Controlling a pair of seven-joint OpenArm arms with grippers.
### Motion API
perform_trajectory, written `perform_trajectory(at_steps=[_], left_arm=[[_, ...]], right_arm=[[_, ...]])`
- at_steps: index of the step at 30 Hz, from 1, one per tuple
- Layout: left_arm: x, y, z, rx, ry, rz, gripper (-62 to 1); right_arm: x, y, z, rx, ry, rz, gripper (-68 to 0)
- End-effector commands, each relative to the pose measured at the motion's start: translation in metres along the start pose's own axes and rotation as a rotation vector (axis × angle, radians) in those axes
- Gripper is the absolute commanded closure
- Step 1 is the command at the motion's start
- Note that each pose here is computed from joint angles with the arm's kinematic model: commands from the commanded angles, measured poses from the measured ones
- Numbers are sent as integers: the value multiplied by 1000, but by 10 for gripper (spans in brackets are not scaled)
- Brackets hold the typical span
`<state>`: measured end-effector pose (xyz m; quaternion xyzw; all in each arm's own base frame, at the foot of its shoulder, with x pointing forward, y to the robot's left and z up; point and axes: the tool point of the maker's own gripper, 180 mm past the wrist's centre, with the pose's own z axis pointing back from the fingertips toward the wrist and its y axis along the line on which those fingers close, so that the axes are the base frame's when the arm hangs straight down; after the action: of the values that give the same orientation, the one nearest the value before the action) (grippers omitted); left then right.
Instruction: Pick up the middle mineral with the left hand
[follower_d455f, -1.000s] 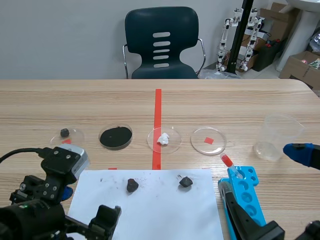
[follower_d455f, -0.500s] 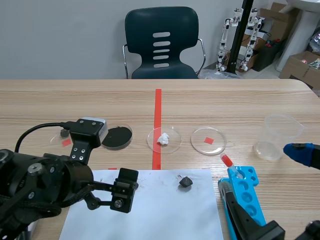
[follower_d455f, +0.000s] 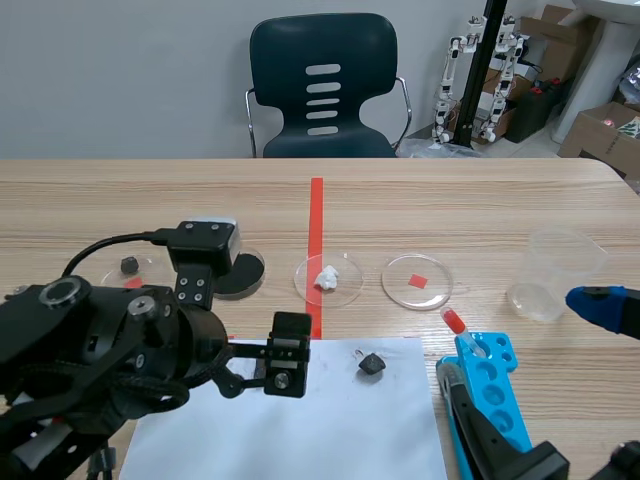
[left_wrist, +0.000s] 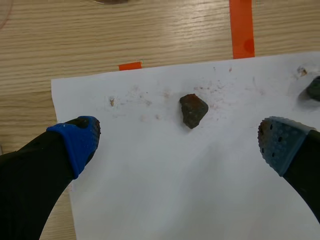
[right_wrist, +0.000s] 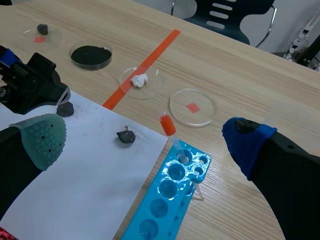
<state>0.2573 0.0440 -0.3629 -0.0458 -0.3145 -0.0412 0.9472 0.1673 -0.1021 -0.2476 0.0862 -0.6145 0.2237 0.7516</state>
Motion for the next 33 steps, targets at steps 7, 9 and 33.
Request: perform_trajectory(at_steps=[7,9,33], left_arm=[[1,-22,-10,-32,60,36,-623],[-1,-20,-16,-3,86,56,-623],[-8,-7,-52,111,177,128,-623]], right_arm=[[7,-2,-2,-2,-28,5,-679],[7,-2,-2,-2,-28,5,-679],[7,-2,-2,-2,-28,5,-679]])
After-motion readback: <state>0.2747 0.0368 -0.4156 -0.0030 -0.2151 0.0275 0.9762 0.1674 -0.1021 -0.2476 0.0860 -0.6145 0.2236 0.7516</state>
